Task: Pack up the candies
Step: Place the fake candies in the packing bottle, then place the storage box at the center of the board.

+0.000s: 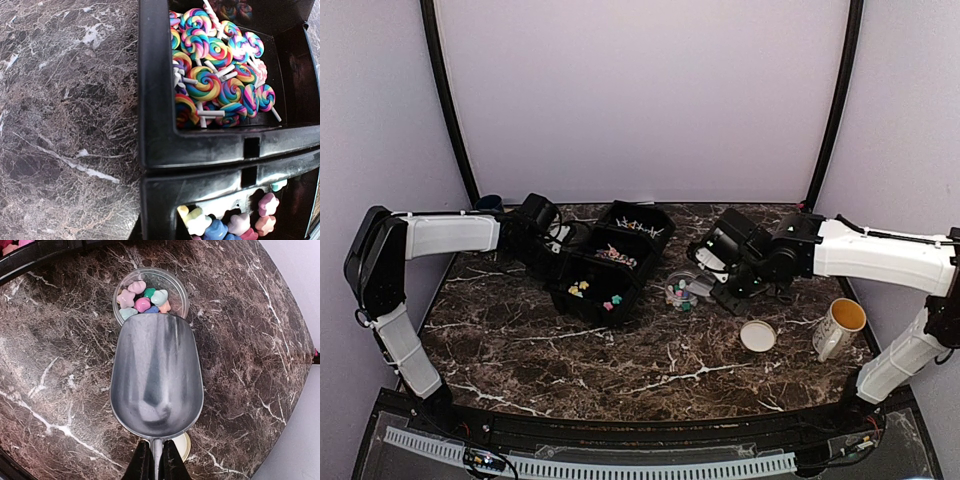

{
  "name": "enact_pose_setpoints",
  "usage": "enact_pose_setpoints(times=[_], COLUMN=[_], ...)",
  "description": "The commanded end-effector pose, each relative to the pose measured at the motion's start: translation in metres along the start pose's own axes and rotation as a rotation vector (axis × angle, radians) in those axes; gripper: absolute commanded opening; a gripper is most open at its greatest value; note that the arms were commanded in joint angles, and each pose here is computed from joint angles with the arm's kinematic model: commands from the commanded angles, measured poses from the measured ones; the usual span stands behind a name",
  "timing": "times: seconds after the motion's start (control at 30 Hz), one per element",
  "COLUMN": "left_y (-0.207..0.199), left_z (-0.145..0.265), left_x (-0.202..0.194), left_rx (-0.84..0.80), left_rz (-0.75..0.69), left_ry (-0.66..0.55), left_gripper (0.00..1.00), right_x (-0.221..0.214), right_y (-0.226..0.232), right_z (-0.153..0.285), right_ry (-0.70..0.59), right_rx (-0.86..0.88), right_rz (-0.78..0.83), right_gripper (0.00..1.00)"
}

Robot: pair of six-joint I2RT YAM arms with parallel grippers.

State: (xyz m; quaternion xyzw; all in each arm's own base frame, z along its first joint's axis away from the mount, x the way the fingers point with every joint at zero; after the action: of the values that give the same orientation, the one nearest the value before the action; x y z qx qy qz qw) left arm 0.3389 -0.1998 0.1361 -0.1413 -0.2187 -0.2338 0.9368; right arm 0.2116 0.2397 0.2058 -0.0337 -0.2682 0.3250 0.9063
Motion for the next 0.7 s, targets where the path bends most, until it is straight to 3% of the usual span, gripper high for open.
enact_pose_setpoints(times=[0.0, 0.67], left_y=[-0.013, -0.010], left_z=[0.051, 0.021], left_x=[0.057, 0.036], left_rx=[-0.040, 0.020], left_rz=[-0.053, -0.072], left_ry=[-0.279, -0.136], left_gripper=[0.00, 0.00], right_x=[0.009, 0.042], right_y=[-0.007, -0.018], right_z=[0.010, 0.028], right_ry=[-0.014, -0.282], right_rx=[-0.032, -0.071], right_rz=[-0.003, -0.074], right_gripper=[0.00, 0.00])
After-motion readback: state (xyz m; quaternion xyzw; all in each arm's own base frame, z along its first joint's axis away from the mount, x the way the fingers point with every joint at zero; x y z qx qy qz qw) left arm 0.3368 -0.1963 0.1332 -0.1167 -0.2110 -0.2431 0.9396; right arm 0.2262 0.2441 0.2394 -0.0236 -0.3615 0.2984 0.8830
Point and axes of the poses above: each gripper's point midway between its finger pads, its own z axis back along the fingers, its own y axis along the line the jaws close on, x = y × z, the point moved 6 cm from there along z, back along the fingers, and after that the axes turned 10 degrees about -z, right-handed, at the moved point
